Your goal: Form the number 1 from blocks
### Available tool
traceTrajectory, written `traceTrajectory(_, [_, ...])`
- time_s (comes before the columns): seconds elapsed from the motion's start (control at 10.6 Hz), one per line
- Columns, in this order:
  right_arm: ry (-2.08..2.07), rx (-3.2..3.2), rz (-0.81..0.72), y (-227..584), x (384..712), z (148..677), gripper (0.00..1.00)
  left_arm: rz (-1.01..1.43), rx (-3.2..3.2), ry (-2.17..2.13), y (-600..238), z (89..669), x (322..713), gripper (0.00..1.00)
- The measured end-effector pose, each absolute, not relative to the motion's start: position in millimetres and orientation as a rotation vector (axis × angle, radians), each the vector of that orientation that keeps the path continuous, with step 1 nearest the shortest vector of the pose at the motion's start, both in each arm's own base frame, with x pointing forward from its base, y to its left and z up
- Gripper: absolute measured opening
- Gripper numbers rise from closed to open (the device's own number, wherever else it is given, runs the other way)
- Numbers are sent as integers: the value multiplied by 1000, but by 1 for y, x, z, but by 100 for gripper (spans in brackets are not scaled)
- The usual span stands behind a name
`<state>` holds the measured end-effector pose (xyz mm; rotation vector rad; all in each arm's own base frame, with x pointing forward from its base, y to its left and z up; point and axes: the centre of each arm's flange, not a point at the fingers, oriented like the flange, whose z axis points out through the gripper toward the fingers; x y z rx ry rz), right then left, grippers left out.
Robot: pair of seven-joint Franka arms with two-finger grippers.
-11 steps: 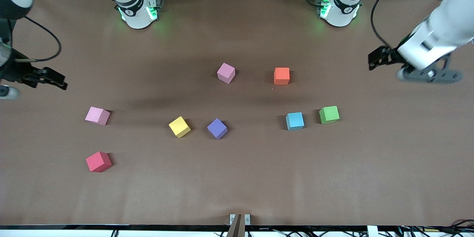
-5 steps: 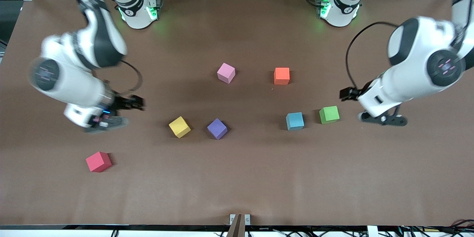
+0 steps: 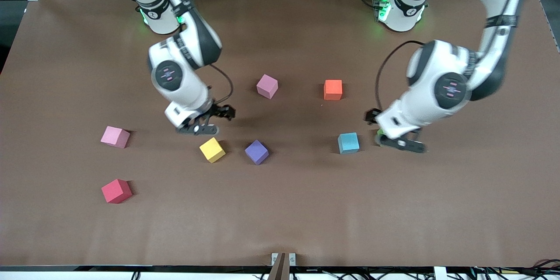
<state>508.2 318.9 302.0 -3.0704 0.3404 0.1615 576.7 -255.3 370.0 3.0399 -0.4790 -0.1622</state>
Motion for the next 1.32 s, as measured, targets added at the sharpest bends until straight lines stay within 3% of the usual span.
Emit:
traceTrajectory(0.28, [703,-2977,301,375,452,287,100,-124,3036,-477,-267,365,573,100])
traceTrajectory(0.66, [815,-2883,264,418,403,251,100,-87,3100,-306,-153,348,618,100])
traceTrajectory(1.32, [766,-2941,321,440,370,213,100,-108,3110,194,-127,300,619,100])
